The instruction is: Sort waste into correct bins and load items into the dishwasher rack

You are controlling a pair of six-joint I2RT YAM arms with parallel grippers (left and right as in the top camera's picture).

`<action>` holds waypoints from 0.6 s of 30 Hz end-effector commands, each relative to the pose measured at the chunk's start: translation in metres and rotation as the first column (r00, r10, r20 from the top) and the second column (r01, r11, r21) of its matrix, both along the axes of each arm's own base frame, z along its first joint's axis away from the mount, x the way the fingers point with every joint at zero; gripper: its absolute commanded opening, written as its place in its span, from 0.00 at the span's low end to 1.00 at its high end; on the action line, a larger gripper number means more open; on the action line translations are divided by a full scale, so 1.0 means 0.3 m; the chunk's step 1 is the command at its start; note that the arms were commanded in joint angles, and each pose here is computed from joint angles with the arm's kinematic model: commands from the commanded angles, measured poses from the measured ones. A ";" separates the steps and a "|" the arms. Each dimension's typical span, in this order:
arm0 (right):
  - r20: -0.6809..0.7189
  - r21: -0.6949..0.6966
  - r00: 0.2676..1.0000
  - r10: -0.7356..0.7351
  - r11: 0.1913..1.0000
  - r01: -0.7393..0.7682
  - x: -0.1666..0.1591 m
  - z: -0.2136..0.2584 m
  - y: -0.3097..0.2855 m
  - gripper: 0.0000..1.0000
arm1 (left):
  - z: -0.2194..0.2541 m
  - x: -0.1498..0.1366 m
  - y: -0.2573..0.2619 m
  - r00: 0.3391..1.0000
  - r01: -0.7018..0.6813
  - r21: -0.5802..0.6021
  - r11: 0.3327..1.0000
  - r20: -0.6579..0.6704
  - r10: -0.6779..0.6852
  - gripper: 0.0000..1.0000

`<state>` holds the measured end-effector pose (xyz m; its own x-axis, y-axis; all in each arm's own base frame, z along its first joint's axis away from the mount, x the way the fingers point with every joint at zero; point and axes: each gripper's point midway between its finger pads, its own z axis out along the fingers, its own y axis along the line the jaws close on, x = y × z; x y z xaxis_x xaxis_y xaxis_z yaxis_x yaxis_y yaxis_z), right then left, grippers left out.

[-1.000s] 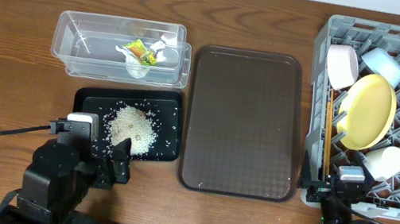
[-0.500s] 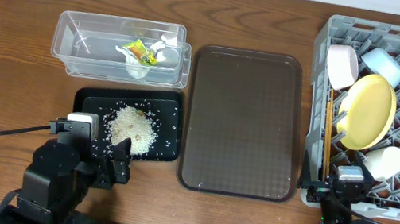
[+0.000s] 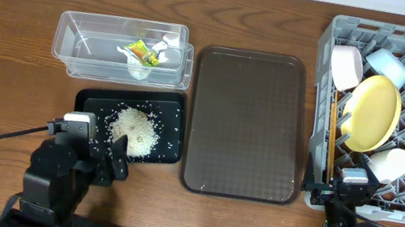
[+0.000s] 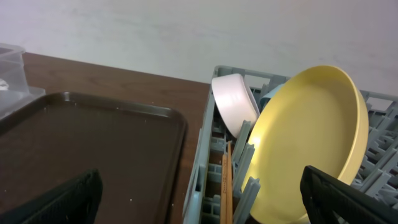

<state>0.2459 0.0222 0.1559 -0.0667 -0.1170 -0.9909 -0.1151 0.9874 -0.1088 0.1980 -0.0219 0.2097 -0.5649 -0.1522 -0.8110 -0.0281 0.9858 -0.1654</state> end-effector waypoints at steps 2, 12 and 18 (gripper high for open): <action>-0.004 -0.007 1.000 0.003 1.000 -0.003 0.000 -0.004 0.002 0.99 | -0.095 0.037 -0.001 0.994 0.048 0.037 0.998 0.097 -0.051 1.00; -0.004 -0.007 1.000 0.003 1.000 -0.003 0.000 -0.005 0.002 0.99 | -0.157 0.143 0.035 0.892 -0.018 0.015 1.000 0.451 0.009 1.00; -0.004 -0.007 1.000 0.003 1.000 -0.003 0.000 -0.005 0.002 0.99 | -0.230 0.154 0.040 0.895 -0.024 0.022 0.999 0.445 0.012 1.00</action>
